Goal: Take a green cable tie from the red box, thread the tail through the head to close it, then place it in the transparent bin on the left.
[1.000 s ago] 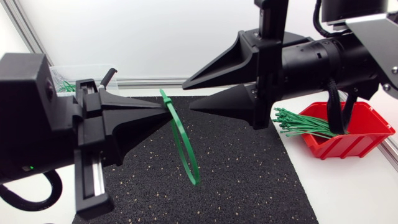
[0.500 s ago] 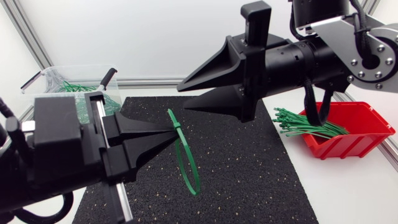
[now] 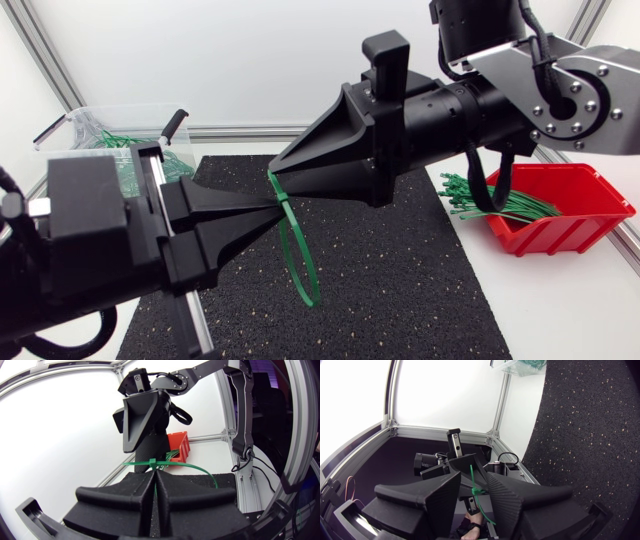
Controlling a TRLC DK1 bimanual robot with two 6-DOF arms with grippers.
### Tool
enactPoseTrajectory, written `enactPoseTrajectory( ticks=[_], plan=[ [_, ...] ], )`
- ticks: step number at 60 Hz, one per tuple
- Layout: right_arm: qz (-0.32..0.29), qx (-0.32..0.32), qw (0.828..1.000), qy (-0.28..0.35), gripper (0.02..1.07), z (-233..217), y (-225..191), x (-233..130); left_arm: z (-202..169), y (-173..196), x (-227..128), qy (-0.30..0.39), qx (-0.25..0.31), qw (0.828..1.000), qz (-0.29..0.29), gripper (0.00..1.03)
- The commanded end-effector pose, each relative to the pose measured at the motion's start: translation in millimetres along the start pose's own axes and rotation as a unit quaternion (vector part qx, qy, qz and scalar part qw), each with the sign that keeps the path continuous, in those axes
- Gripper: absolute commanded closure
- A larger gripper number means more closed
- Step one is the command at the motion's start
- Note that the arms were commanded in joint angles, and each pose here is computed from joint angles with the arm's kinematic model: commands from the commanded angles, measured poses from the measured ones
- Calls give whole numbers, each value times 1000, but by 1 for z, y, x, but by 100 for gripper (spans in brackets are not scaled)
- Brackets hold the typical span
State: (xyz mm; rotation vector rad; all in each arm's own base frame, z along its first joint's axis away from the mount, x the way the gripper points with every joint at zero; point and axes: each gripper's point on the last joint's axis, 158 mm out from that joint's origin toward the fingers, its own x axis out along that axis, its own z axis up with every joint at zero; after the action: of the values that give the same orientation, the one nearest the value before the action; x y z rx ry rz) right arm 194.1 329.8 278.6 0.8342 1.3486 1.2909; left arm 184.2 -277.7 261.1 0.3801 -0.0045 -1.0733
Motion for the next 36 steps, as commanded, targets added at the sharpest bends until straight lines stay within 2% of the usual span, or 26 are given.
enactPoseTrajectory(
  ticks=[1, 10, 17, 26, 30, 36],
  plan=[
    [-1, -10, 1000, 9, 78, -4, -2, 3, -6, -4, 0, 0, 15, 1000, -1, 100],
    [-3, -14, 1000, 8, 80, -7, -3, 3, -7, -4, 1, 1, 14, 1000, 0, 100],
    [-3, -22, 1000, 5, 92, -9, 1, 3, -6, -6, 1, 0, 15, 1000, -1, 100],
    [-7, -21, 1000, 7, 92, -12, 0, 5, -6, -8, 1, 0, 17, 1000, 2, 100],
    [-9, -25, 1000, 2, 101, -12, 0, 4, -5, -10, 2, 0, 18, 1000, 2, 100],
    [-11, -30, 999, -3, 101, -12, 1, 2, -6, -10, 1, 0, 18, 1000, 3, 100]
  ],
)
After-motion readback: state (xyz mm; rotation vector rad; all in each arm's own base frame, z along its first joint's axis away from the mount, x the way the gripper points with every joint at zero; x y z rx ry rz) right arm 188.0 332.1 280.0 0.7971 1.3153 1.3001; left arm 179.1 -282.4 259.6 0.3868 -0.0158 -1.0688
